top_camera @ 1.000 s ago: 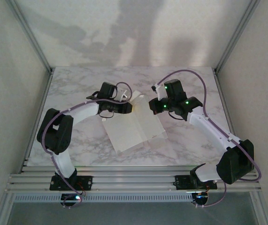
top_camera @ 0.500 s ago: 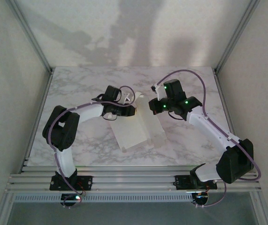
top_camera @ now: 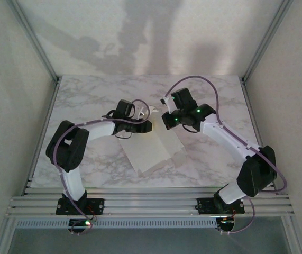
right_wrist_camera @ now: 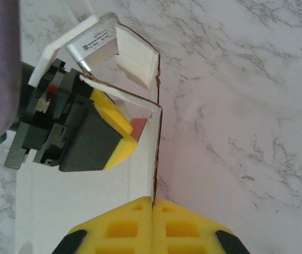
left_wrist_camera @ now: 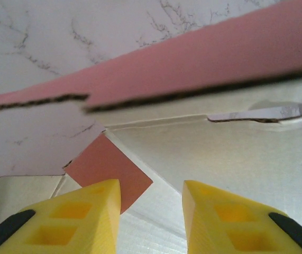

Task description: Fold the paper box

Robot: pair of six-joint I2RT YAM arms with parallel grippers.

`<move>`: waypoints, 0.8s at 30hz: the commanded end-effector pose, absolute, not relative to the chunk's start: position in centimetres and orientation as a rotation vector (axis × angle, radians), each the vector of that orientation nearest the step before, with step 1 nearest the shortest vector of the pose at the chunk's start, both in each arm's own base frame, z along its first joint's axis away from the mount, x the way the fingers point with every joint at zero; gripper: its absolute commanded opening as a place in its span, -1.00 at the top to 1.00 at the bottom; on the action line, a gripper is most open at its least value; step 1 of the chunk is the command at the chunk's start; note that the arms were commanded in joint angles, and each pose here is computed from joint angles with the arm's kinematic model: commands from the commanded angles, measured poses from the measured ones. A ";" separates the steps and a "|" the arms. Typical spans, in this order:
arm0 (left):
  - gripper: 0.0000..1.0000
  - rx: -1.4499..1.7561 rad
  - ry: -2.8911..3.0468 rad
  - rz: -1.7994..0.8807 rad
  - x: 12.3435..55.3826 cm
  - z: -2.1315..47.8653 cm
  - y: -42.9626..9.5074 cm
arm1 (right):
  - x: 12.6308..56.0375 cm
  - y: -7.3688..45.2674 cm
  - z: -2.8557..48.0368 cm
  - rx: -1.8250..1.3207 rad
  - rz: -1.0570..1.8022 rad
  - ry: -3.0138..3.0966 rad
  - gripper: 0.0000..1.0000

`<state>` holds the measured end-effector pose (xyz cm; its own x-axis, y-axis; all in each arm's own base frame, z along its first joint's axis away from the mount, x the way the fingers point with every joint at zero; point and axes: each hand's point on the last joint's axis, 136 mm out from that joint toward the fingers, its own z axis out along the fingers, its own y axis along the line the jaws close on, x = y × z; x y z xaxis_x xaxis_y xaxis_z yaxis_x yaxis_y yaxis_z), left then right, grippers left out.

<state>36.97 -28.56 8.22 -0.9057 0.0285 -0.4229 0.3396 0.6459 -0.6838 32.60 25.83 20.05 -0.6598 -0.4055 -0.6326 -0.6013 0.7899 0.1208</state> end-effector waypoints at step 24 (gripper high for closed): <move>-0.22 0.342 2.122 -1.017 37.9 15.9 -20.3 | 32.2 29.8 18.4 -0.987 0.204 2.392 1.00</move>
